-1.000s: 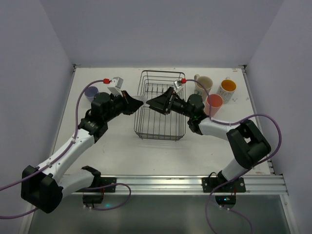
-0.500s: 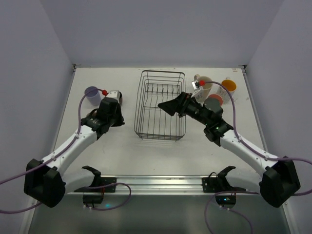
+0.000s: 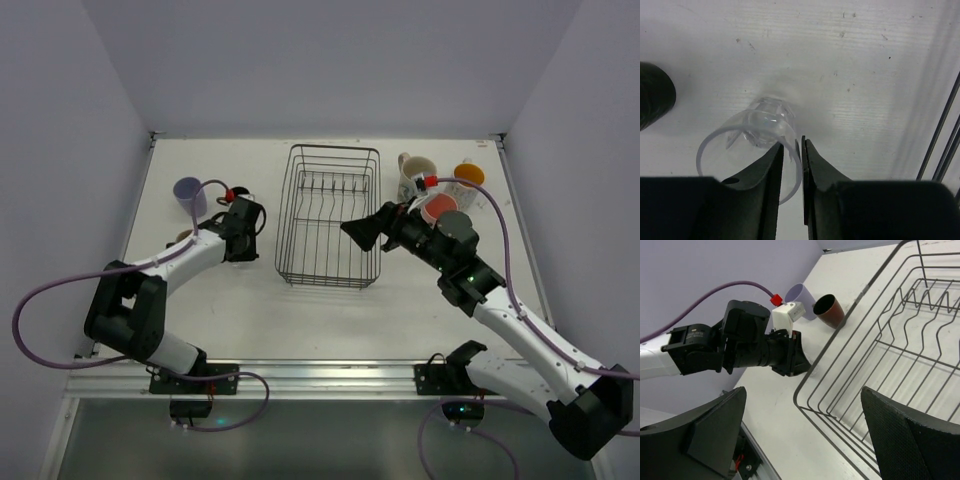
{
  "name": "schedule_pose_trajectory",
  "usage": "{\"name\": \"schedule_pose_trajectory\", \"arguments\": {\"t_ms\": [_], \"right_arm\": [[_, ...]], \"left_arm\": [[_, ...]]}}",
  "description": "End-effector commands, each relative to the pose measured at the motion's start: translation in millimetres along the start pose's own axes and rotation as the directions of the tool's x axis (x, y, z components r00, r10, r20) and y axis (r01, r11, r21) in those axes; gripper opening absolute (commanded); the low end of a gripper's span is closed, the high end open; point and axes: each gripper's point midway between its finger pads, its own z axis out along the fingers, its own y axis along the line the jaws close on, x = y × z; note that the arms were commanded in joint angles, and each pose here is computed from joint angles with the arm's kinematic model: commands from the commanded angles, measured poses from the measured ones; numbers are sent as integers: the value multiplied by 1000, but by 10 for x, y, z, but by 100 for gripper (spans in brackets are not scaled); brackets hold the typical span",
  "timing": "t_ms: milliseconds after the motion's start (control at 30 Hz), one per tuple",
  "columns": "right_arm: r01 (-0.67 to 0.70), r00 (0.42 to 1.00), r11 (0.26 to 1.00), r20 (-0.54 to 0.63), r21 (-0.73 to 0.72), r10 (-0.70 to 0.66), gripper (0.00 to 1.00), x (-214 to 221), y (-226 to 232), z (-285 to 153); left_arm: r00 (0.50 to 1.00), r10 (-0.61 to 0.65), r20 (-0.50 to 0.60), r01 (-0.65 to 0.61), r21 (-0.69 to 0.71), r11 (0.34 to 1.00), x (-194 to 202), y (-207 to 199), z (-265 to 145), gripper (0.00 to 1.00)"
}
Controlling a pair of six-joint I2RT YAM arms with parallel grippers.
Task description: Unload the cups from the dish rack
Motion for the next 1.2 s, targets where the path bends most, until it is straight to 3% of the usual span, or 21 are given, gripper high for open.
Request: {"name": "schedule_pose_trajectory", "arguments": {"t_ms": [0,33,267,467,567,633,700,733,800,933,1067,1167], "right_arm": [[67,997,997,43,30,-69,99,-173,32,-74],[74,996,996,48,43,-76,99,-177,3,-79],[88,995,995,49,50,-91,99,-233,41,-128],[117,989,991,86,57,-122,99,-422,151,-231],[131,986,988,91,80,-138,99,-482,180,-349],[153,978,982,127,108,-166,99,-626,219,-453],[169,963,975,184,141,-194,99,-818,294,-654],[183,955,970,206,157,-213,99,-884,310,-737],[195,927,965,289,176,-240,99,-1103,440,-1040],[186,842,948,457,257,-289,99,-1446,515,-1604],[135,772,926,549,352,-321,99,-1588,391,-1970],[121,779,923,541,365,-316,99,-1517,306,-1944]], "left_arm": [[999,2,43,0,-43,999,-230,46,-4,25],[999,6,47,-4,-50,999,-269,47,-8,32],[995,9,98,-4,-50,999,-514,41,-194,53],[959,-32,281,17,58,998,-1096,-69,-798,79],[914,-71,400,12,147,989,-1406,-124,-1282,89],[863,-110,492,-5,227,974,-1578,-146,-1710,100],[809,-136,572,-51,299,953,-1715,-193,-2070,100],[751,-171,637,-72,338,939,-1797,-163,-2390,100],[690,-193,697,-144,394,908,-1849,-199,-2779,100],[515,-276,811,-257,453,854,-1875,-88,-3664,100],[417,-320,851,-276,454,847,-1806,79,-4071,100],[382,-322,866,-261,436,862,-1732,170,-4038,100]]}}
